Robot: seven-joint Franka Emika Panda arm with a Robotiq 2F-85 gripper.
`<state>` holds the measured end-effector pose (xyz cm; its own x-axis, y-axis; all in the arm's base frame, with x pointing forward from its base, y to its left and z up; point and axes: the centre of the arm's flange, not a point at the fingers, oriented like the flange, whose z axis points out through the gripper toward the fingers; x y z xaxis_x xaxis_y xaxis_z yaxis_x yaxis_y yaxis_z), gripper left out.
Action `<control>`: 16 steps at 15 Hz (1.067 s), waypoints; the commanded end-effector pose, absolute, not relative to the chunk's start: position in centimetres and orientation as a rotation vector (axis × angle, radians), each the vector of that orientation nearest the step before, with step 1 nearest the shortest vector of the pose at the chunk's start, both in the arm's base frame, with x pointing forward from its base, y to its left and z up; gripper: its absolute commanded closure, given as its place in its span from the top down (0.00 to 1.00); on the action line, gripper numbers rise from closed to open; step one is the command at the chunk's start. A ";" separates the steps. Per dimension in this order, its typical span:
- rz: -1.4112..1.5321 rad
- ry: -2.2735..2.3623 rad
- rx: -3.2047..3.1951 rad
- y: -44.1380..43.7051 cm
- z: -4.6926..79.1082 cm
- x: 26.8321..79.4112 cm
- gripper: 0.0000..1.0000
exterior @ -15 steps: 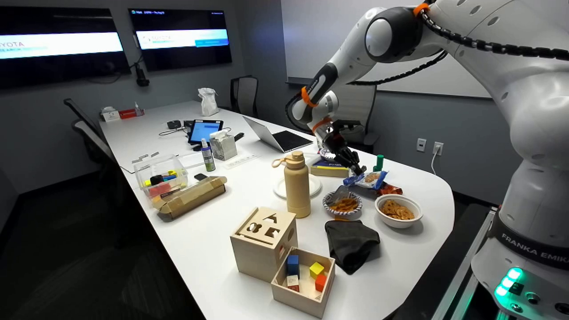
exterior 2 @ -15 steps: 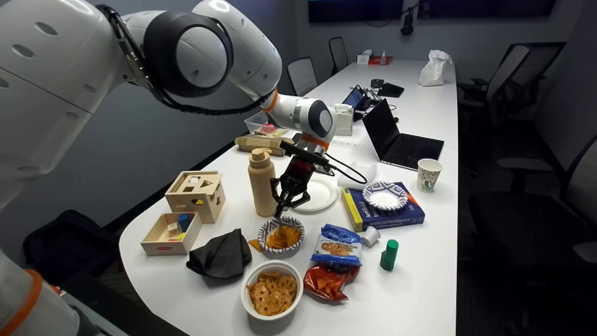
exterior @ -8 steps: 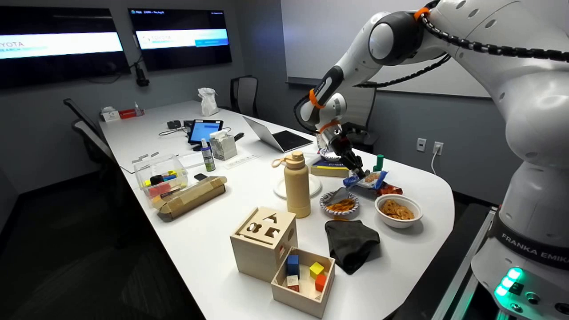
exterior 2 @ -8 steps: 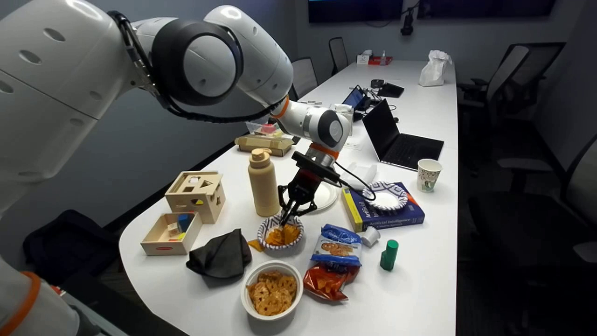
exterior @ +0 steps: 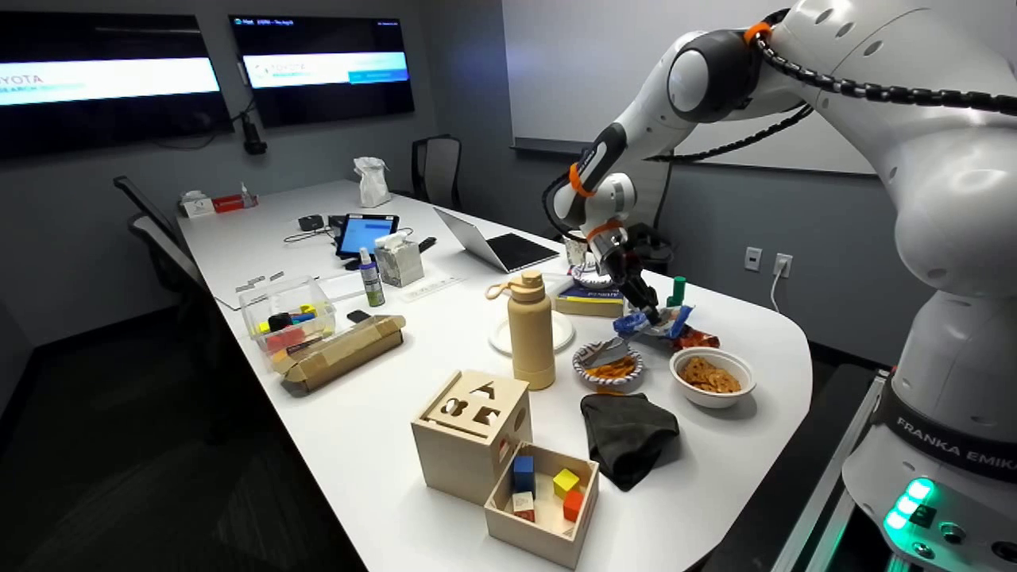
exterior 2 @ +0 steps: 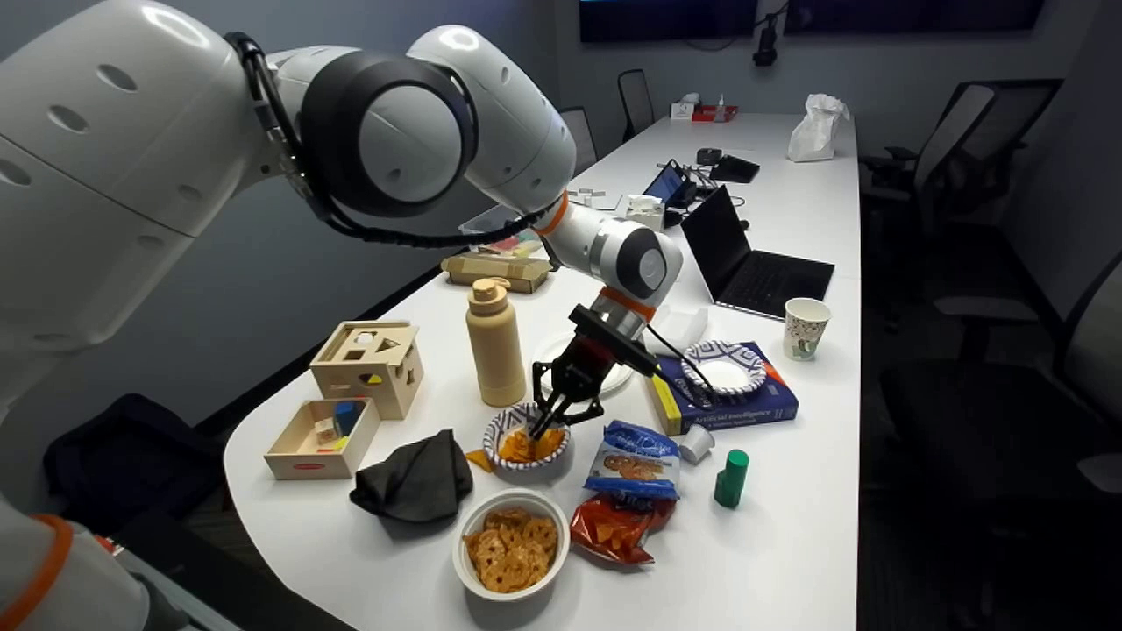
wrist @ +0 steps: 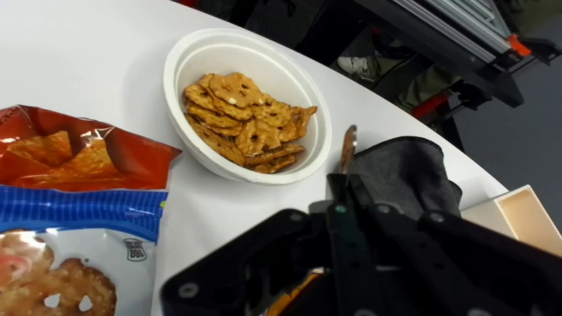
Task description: Use the cake slicer to stir in the furthest bowl
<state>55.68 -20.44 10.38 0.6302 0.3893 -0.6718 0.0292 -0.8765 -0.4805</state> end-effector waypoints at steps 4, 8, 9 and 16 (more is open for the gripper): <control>1.005 -0.169 -2.449 -20.7 9.8 54.2 0.01; 0.958 -0.073 -2.466 -21.5 9.3 52.9 0.01; 0.955 -0.053 -2.472 -21.8 9.3 52.3 0.01; 1.018 0.004 -2.456 -22.4 8.7 49.1 0.01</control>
<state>51.46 -23.11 8.05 0.7230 0.2084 -0.6587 -0.1508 -0.8828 -0.4448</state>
